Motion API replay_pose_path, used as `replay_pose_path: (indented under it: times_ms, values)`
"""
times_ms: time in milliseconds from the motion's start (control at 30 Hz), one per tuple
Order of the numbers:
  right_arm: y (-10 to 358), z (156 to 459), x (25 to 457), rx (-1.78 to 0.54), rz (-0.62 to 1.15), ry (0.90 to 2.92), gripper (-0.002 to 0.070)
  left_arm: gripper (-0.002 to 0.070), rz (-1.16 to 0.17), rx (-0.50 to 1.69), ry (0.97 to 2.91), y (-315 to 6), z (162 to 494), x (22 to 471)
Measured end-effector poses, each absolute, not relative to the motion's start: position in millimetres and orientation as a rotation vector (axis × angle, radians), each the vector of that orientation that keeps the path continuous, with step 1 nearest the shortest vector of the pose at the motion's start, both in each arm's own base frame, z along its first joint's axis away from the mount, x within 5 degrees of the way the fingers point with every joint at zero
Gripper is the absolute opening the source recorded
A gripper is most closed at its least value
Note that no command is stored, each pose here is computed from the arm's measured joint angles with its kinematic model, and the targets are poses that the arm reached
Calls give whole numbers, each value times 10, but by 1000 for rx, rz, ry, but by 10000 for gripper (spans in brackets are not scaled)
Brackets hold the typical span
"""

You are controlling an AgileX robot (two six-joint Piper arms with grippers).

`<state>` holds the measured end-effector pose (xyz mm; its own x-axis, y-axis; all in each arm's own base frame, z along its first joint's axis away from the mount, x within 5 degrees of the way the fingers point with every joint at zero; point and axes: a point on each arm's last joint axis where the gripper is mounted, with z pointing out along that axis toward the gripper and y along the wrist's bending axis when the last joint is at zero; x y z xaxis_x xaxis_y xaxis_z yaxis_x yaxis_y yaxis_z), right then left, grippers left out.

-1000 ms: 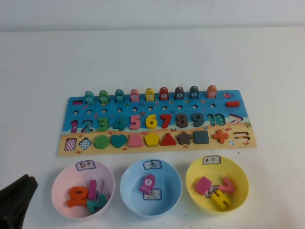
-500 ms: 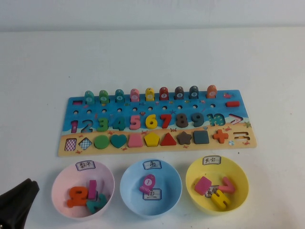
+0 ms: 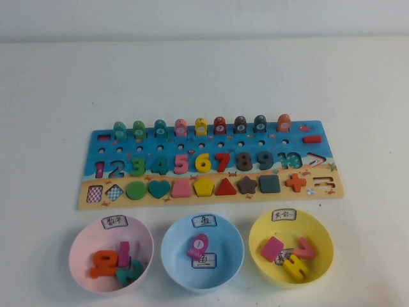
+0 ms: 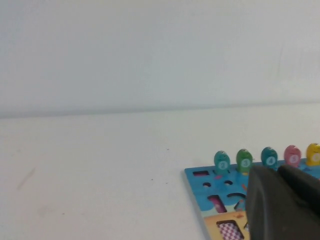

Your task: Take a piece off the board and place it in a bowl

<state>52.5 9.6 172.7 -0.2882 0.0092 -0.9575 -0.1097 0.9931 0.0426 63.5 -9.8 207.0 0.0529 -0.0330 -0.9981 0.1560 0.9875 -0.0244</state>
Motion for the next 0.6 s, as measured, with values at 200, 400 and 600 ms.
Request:
replay_pose_path:
  times_ms: [200,400,600]
  values:
    - [97,1729,525,-70,120,1858,-17,-3,-78,102,1605,-66,1954,564]
    - [97,1728,524,-70,120,1858,-17,-3,-72,120,1776,-67,1799,543]
    - [97,1730,523,-70,120,1855,-17,-3,-71,126,1864,-66,1722,523]
